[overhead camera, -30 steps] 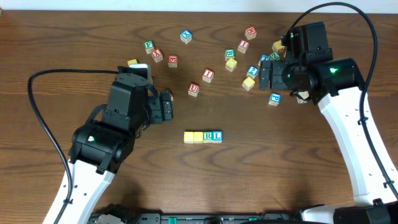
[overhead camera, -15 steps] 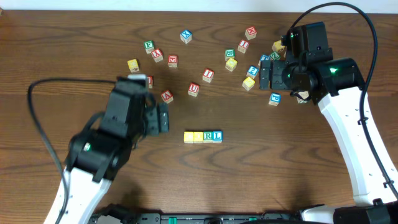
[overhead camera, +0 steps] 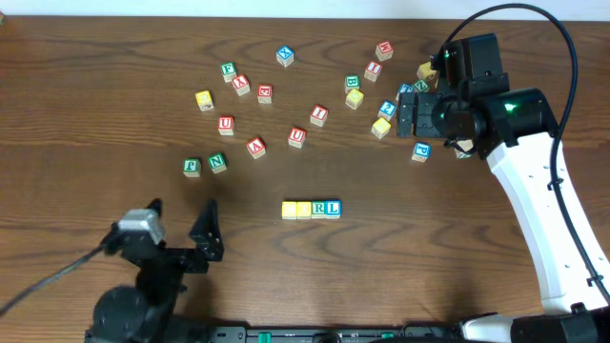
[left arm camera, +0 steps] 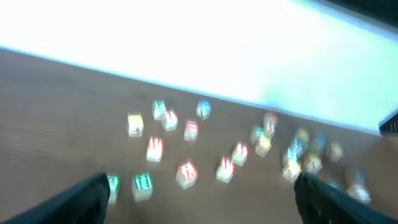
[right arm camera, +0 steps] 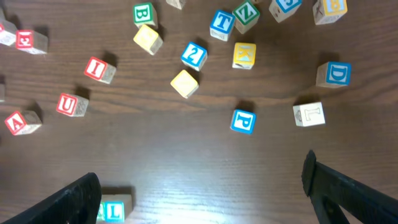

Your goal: Spell out CORL

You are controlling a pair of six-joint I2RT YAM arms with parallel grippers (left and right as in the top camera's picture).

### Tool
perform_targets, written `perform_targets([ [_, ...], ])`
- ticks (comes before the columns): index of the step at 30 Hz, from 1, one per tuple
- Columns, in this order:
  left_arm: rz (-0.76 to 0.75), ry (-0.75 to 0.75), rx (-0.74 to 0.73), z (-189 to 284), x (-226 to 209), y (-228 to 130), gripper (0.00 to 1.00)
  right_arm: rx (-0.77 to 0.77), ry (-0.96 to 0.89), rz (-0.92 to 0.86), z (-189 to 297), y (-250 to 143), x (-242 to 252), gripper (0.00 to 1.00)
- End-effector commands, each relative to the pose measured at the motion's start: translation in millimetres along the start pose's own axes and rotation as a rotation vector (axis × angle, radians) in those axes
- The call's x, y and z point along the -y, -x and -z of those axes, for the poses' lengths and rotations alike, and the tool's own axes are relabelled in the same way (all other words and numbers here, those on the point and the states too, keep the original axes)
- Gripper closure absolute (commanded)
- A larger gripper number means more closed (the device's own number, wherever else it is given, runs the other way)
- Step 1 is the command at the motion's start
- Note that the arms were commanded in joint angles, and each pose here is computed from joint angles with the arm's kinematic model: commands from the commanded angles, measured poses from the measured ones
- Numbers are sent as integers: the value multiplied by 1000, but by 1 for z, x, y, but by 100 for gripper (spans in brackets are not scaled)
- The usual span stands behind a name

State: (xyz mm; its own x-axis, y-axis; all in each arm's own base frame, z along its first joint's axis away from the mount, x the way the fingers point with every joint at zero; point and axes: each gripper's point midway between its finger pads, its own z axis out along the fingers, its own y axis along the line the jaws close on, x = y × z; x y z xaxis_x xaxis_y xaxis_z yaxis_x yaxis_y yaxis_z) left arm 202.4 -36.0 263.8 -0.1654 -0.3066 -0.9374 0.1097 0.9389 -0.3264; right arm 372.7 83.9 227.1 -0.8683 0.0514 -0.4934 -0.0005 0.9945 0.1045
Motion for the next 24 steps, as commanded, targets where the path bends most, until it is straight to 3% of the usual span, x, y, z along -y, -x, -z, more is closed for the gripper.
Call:
perform_targets([
  [1,7,-19,117,-2,-6,0,7,2,-5,4,0,0,0,1],
  [6,11,-24,279,-19,-16,7,7,2,-5,4,0,0,0,1],
  [13,5,38,363,-31,-42,-4,7,2,-5,4,0,0,0,1],
  [17,-3,50,351,-38,-54,-21,7,2,-5,4,0,0,0,1],
  [24,3,108,186,-48,-69,-60,7,2,-5,4,0,0,0,1],
])
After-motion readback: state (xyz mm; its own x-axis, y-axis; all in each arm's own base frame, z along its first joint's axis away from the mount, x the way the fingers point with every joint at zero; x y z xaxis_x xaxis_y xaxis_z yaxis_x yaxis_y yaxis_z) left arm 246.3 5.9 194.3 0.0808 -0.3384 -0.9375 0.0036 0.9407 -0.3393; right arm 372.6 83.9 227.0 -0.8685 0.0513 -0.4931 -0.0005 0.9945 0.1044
